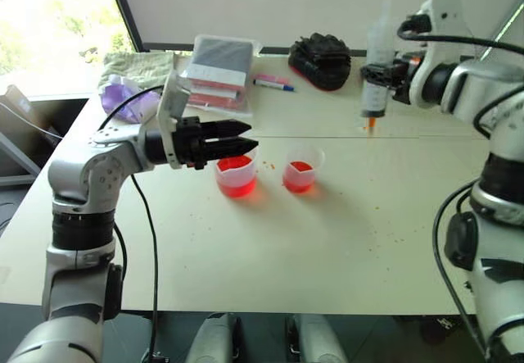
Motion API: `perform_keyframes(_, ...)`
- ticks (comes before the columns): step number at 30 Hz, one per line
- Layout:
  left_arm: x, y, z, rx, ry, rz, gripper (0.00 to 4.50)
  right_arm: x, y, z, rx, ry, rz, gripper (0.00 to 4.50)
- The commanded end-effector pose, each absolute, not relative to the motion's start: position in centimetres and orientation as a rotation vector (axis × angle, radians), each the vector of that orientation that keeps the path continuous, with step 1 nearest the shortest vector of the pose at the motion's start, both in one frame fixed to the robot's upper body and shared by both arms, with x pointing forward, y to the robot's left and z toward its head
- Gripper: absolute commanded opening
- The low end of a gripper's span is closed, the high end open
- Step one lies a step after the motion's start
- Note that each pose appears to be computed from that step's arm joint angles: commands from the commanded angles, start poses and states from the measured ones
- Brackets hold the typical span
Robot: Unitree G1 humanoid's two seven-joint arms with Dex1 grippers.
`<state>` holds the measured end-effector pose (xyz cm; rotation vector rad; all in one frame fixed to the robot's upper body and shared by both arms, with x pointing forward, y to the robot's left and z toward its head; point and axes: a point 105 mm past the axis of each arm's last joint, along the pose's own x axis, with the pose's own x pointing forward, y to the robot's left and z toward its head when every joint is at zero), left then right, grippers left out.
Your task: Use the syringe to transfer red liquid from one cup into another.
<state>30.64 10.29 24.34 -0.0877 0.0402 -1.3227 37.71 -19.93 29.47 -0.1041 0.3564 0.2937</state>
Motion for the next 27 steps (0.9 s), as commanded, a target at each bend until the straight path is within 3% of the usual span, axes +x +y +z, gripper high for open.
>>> perform_keyframes(1, 29.7, 10.3, 25.1, -0.077, -0.021, -1.313, 2.70, 37.2, -20.4, 28.5, -0.135, 0.524, 0.301, 1.30)
perform_keyframes(11, 28.9, 11.4, 25.0, 0.016, -0.017, -1.276, 2.70, 37.7, -21.1, 20.5, -0.150, 0.903, 0.204, 1.30)
perform_keyframes(20, 28.4, 12.2, 25.6, 0.060, -0.013, -1.259, 2.70, 38.0, -20.9, 16.9, -0.119, 1.032, 0.135, 1.30)
perform_keyframes(27, 27.5, 13.0, 25.7, 0.096, 0.014, -1.272, 2.70, 37.9, -21.3, 16.1, -0.130, 1.071, 0.097, 1.30)
